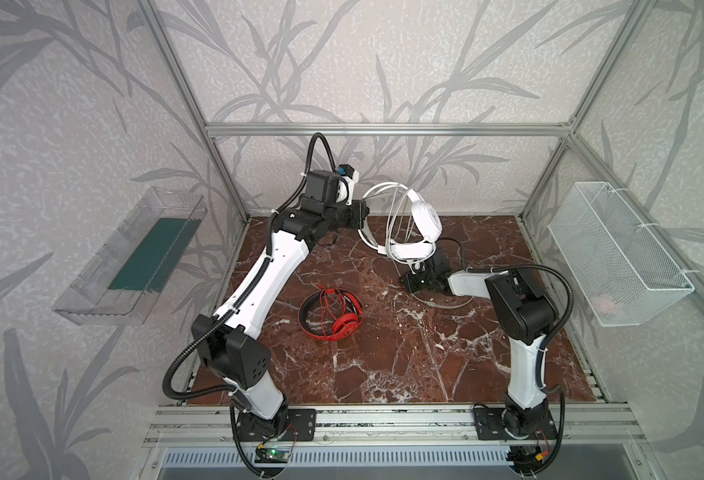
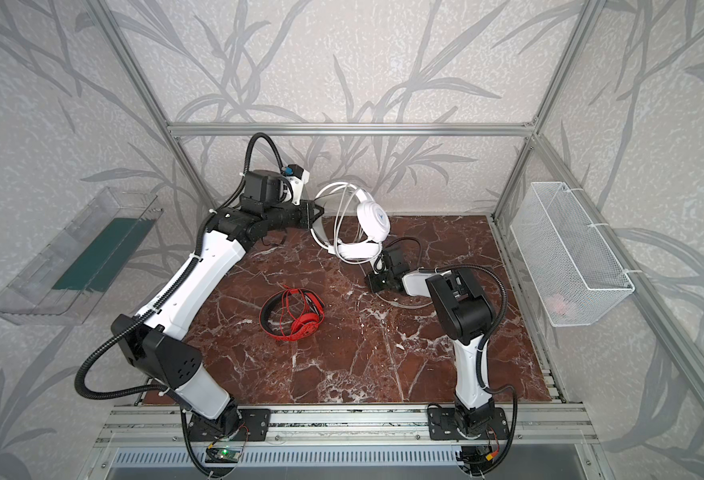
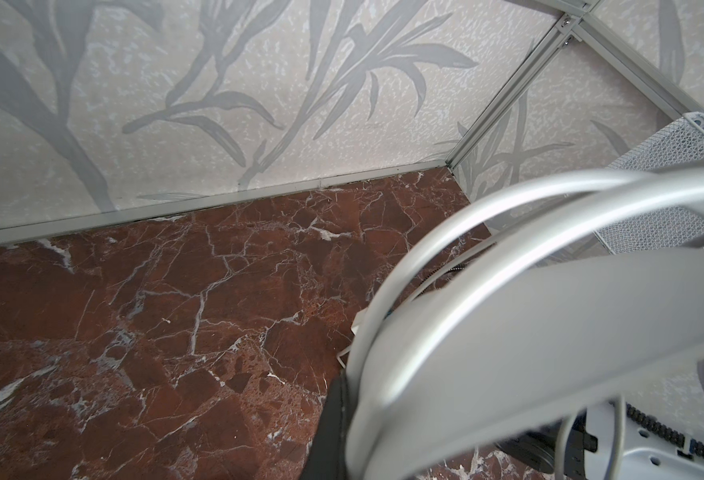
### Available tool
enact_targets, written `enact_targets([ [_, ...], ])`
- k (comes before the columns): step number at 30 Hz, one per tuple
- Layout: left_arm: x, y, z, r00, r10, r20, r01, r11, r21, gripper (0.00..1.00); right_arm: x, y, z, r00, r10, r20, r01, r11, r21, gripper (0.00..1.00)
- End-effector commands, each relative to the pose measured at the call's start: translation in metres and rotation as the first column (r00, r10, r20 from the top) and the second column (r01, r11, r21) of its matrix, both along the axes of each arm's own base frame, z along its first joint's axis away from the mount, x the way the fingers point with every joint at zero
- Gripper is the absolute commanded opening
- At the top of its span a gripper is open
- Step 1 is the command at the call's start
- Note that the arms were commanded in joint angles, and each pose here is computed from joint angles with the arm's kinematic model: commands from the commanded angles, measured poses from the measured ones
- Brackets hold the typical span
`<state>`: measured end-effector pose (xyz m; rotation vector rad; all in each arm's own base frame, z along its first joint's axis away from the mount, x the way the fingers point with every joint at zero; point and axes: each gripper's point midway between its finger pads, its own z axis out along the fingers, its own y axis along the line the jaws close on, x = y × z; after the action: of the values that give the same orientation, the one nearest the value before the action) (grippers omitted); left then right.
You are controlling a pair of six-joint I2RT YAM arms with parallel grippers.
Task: Wrap the headphones
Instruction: 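Grasp the grey cable with the right gripper and pull it taut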
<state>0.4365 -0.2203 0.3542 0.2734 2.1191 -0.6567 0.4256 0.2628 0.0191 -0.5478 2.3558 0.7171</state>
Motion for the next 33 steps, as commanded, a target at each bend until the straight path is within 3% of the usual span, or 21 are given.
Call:
enact_targets([
  [1, -0.003, 0.005, 0.046, 0.995, 0.029, 0.095, -0.021, 0.996, -0.085, 0.0, -0.029, -0.005, -0.019, 0.996, 0.004, -0.092, -0.003, 1.0, 0.002, 0.01],
  [11, 0.015, 0.027, 0.029, 0.984, 0.163, 0.076, -0.161, 0.986, -0.036, 0.0, -0.063, 0.004, 0.016, 0.993, 0.11, -0.042, -0.106, 0.989, 0.105, 0.0],
  [20, 0.032, 0.047, 0.017, 0.947, 0.318, 0.046, -0.316, 0.947, -0.051, 0.0, -0.114, 0.018, 0.059, 0.966, 0.25, 0.065, -0.255, 0.963, 0.088, 0.0],
  [33, 0.048, 0.08, -0.032, 0.876, 0.482, 0.027, -0.482, 0.871, 0.095, 0.0, -0.186, 0.033, 0.123, 0.842, 0.498, 0.206, -0.515, 0.857, 0.033, 0.0],
])
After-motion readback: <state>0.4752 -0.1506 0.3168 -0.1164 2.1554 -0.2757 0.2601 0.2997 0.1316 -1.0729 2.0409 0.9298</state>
